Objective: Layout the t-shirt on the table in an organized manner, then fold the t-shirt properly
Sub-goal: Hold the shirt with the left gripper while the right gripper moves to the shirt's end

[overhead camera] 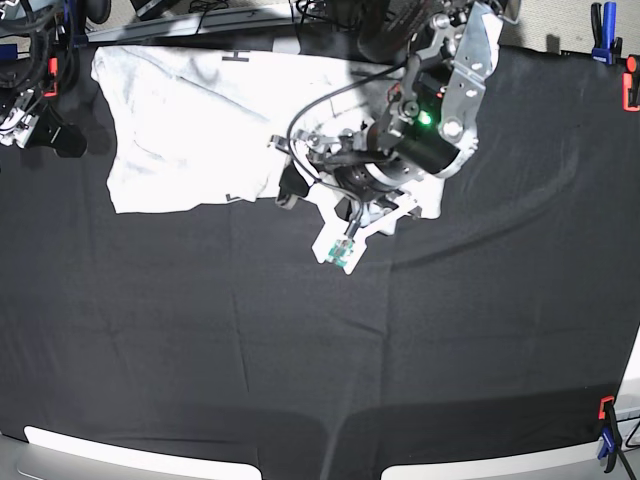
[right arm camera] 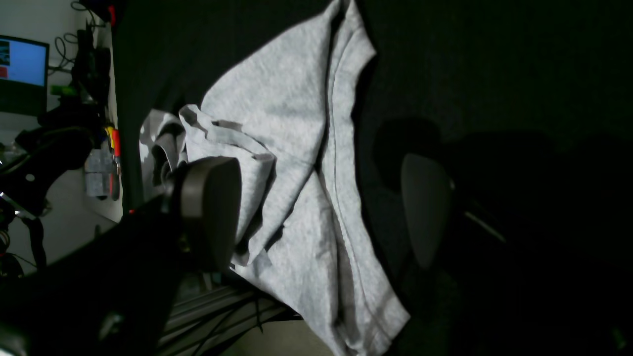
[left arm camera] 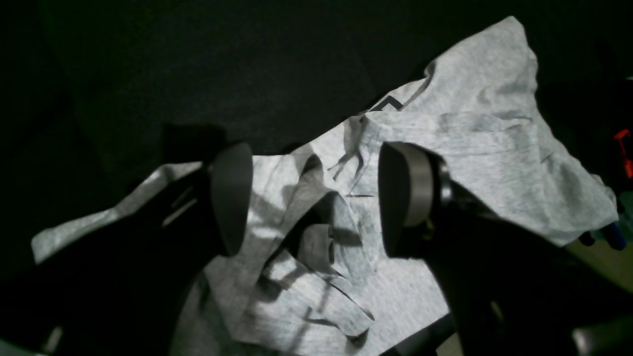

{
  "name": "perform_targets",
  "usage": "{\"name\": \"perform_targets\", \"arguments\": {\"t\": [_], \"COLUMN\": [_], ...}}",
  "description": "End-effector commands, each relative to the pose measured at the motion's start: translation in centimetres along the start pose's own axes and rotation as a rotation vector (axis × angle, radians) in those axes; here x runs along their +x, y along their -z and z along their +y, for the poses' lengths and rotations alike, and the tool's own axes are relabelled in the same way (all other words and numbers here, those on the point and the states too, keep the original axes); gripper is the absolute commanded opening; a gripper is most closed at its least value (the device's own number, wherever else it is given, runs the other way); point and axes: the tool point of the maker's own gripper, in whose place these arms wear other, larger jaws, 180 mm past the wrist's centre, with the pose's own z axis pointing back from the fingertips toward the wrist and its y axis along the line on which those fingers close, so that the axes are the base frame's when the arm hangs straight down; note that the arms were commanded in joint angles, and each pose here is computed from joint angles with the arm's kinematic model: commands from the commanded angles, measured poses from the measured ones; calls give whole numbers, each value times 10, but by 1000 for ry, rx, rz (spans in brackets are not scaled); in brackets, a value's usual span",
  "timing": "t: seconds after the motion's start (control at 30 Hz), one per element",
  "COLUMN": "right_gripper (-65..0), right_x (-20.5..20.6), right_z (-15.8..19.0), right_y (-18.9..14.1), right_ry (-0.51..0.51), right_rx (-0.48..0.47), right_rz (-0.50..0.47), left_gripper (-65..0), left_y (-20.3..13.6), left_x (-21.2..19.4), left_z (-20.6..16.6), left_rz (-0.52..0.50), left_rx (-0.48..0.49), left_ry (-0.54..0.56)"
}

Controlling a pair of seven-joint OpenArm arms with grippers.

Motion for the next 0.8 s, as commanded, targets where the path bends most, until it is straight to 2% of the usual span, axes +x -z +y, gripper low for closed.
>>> {"name": "perform_targets", "arguments": {"t": [0.0,0.13,0.23,0.5,0.63,0.77], "right_gripper": [-175,-175,-176,-180,-180,-180], "right_x": [17,6,4,-7,-19,-37], "right_z": [4,-11,-15,-10,-7,3], "right_y": [-7,-4,1,27,40,57], "right_ry": [-42,-58,-65,-40,-30,-48], "right_rx": [3,-79,-106,-87,-75,-40], "right_rz": [-30,27,44,46,77,164], "left_gripper": [-278,-278,-278,-278,-278,-278], "left_y": [-3,-3,-3,-3,-3,-3], "left_x": [15,15,15,15,15,15], "left_z": [-4,-4,-4,-4,-4,-4], "left_rz": [-50,-50,-50,-50,-50,-50], "left_rx": [-12,-12,-12,-12,-12,-12], "left_ry": [9,9,9,9,8,9]}}
